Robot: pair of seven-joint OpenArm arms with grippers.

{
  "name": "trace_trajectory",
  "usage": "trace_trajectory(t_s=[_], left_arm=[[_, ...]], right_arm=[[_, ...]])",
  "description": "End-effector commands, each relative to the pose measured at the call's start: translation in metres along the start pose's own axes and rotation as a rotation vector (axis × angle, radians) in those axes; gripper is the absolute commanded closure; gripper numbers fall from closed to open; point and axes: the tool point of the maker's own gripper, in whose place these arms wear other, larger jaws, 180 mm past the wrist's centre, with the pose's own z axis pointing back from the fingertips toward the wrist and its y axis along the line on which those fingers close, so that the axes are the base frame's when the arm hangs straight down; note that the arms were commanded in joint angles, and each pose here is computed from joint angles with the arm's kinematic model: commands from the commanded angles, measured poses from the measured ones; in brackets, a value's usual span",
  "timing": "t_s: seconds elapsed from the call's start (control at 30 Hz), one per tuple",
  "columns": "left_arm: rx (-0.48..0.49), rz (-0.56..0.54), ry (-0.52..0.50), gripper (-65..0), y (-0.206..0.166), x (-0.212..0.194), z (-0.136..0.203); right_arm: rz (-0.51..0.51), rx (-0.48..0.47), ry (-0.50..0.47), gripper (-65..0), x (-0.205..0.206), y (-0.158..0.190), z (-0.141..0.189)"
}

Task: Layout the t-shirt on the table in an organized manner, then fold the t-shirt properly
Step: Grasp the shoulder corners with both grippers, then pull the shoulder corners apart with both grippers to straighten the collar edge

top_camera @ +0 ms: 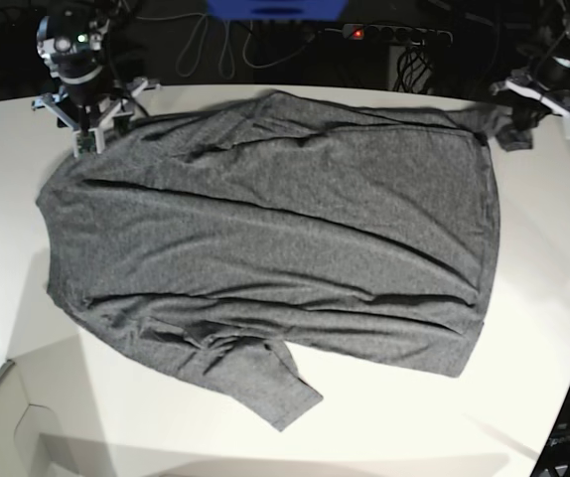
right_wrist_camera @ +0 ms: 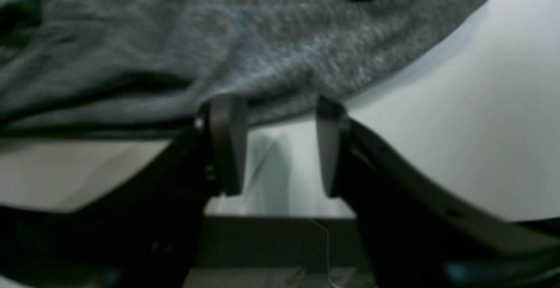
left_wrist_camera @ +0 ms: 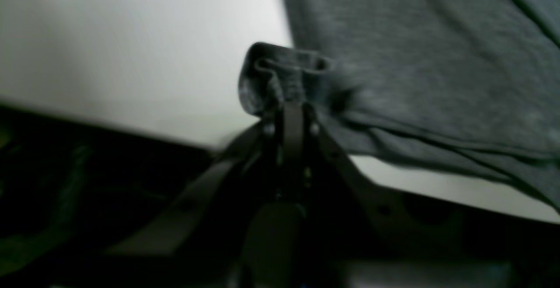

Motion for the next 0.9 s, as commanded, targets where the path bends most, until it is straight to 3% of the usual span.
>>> trace_trajectory(t_s=[0.0,0.27,0.5,0.67,0.87], left_arm=[[-0.039,-0.031,-0.034,-0.1,-0.01,0.011,0.004],[-0.092,-0.147,0.009,-0.1,-0.022,0.016,0.017],[-0.104,-0.194,-0.001,-0.1,-0.024,0.021,0.024],[-0.101,-0.196,0.02,-0.1,-0.022,0.015,0.027],[-0.104,-0.234,0.017,-0.1,-0.026,0.019,0.035]], right_arm=[[-0.003,0.016,-0.058,-29.7,0.016,0.007,0.005],[0.038,0.15,-0.078,-39.0,0.024,0.059,0.009],[0.032,0.226,-0.085,-39.1,0.027,0.09,0.012],[0.026,0.228,-0.034,-39.1,0.013,0.091,0.006],[0.007,0.169,-0.004,-39.1,0.001,0.068,0.004]])
